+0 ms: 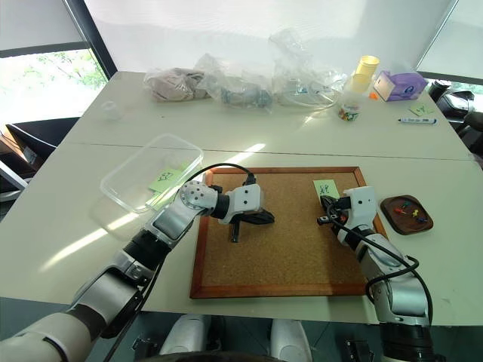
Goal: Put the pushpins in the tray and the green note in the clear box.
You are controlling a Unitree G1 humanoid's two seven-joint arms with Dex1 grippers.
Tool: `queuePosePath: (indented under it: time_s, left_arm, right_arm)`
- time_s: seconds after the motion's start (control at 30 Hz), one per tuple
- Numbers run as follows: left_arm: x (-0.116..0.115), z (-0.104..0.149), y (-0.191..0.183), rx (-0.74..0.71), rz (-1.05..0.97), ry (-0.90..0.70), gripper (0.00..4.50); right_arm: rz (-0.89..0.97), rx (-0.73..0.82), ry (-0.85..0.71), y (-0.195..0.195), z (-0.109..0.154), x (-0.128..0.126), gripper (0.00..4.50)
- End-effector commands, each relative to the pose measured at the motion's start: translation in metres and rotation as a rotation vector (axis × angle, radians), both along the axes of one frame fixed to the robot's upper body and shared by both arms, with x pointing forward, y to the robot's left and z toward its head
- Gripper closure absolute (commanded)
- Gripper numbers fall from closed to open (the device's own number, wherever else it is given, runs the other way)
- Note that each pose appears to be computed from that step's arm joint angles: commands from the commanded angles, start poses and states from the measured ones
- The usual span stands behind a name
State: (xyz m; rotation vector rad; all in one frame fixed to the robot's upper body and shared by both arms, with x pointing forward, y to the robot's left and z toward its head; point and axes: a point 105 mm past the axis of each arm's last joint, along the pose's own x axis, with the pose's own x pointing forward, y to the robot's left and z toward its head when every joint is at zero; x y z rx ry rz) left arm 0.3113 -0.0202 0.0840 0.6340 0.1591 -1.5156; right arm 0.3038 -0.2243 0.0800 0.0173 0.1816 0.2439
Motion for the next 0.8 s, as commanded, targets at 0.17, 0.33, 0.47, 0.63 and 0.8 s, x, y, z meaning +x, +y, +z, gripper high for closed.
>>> queuePosePath:
  time_s: [0.17,0.33,0.47,0.63,0.8]
  left_arm:
    - [-0.007,-0.028,0.004,0.089,-0.002,0.056,4.5]
    - [-0.006,-0.029,0.005,0.095,0.0,0.055,4.5]
    - [-0.007,-0.03,0.005,0.099,-0.005,0.056,4.5]
    - [-0.007,-0.03,0.005,0.102,-0.01,0.057,4.5]
    - [-0.008,-0.031,0.006,0.107,-0.015,0.061,4.5]
  right_arm:
    - [-0.042,-0.013,-0.098,-0.01,0.022,0.002,4.43]
    - [-0.062,-0.016,-0.161,-0.013,0.035,0.003,4.43]
    - [-0.067,-0.022,-0.176,-0.013,0.038,0.002,4.43]
    - [-0.077,-0.024,-0.196,-0.014,0.042,0.002,4.43]
    - [-0.087,-0.026,-0.22,-0.016,0.047,0.003,4.43]
